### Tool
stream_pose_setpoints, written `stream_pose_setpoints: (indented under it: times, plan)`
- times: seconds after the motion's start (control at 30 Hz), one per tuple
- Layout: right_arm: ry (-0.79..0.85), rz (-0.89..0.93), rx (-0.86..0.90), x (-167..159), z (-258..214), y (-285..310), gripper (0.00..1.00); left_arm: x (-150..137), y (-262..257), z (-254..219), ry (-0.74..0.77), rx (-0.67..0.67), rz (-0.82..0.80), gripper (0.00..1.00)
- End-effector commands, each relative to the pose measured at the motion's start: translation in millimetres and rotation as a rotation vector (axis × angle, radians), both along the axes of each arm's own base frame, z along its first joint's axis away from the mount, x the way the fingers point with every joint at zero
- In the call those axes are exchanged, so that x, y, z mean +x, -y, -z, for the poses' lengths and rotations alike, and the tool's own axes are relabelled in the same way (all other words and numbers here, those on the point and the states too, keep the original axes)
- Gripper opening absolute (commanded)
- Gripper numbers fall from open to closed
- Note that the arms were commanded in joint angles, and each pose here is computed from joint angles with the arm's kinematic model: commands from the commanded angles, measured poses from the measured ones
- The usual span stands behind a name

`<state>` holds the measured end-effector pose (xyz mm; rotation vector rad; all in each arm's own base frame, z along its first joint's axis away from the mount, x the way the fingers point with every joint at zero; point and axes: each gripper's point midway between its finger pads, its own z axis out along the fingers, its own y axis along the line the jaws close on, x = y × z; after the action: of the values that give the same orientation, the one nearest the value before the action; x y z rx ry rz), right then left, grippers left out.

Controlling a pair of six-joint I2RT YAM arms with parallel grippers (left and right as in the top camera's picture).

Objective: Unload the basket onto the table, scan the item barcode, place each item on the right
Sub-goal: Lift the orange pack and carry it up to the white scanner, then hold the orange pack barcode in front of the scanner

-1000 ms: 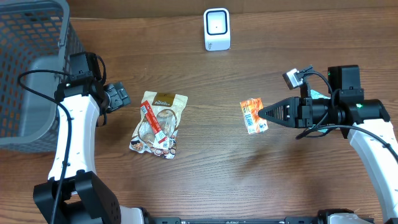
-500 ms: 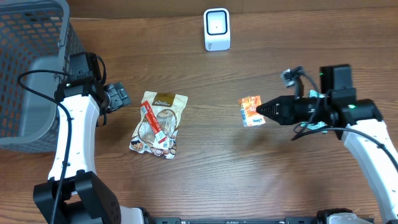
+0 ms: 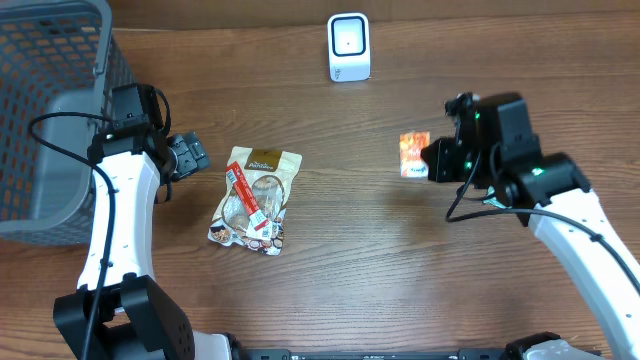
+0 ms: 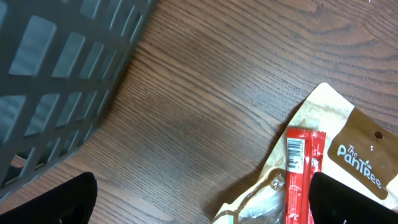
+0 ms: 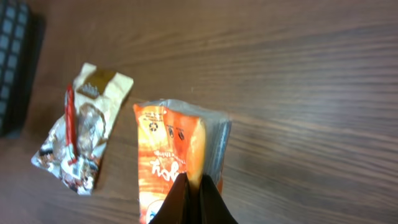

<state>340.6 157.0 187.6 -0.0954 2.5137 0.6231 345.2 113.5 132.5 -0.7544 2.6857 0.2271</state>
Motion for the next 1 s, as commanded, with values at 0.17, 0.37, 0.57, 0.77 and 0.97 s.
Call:
stream_pose_setpoints:
  times: [0.17,0.37,0.57,0.77,0.97]
  plan:
    - [0.103,0.109,-0.084,36,-113,14,0.03,1,-2,-5,0.007,0.018,0.008,1.0]
    - [0.264,0.095,-0.242,65,-144,10,0.04,1,-2,-5,0.007,0.018,0.008,1.0]
    - [0.406,0.025,-0.425,81,-146,-17,0.04,1,-2,-5,0.007,0.018,0.008,1.0]
    - [0.509,-0.12,-0.691,102,-124,-49,0.04,1,-2,-5,0.007,0.018,0.008,1.0]
    - [0.575,-0.243,-0.902,130,-93,-76,0.04,1,-2,-5,0.007,0.018,0.008,1.0]
